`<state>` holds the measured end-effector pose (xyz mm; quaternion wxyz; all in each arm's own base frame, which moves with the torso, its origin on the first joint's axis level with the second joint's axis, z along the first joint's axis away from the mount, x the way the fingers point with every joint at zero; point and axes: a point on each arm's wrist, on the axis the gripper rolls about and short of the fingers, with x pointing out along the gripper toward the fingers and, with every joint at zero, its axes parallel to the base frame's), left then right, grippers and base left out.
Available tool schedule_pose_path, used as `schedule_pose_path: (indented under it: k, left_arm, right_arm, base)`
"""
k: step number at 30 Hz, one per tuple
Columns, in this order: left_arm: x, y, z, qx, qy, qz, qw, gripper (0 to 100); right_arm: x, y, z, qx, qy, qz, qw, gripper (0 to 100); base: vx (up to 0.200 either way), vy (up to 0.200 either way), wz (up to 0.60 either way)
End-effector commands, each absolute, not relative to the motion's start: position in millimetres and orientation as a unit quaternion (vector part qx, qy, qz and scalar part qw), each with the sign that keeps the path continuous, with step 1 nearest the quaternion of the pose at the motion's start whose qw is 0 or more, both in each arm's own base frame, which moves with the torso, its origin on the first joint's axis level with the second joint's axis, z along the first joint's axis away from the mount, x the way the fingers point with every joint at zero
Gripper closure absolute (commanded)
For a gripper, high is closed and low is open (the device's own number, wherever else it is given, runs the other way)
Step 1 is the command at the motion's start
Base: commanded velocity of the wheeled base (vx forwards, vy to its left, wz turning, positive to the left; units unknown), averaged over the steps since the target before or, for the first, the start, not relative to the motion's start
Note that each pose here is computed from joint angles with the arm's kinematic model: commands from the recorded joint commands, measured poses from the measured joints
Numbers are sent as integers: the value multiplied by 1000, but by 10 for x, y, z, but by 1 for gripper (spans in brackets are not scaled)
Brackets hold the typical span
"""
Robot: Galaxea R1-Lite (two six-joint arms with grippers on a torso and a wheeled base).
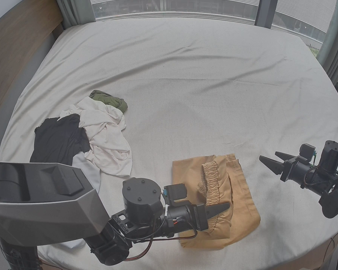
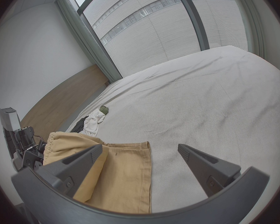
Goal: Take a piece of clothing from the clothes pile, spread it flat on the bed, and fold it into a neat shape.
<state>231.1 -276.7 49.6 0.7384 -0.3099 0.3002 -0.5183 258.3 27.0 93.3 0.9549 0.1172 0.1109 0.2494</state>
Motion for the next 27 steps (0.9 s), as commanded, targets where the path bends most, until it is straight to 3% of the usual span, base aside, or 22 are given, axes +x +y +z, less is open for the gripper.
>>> schedule_pose_path:
  k: [1, 24, 25, 27]
  left_arm:
    - [2342, -2815, 395, -307, 309, -515, 738, 100]
    - [2363, -2848, 338, -307, 312, -514, 738, 100]
    - [2367, -2853, 338, -307, 312, -514, 738, 0]
    - [2379, -2857, 317, -306, 312, -513, 738, 0]
  right_arm:
    - [2581, 271, 936, 117, 110, 250, 955, 0]
    - [2575, 271, 963, 117, 105, 250, 955, 0]
    - [2575, 271, 963, 117, 105, 250, 955, 0]
    - [2575, 271, 963, 117, 105, 250, 955, 0]
  base:
    - [0, 0, 0]
    - [0, 0, 0]
    - [0, 0, 0]
    - [0, 0, 0]
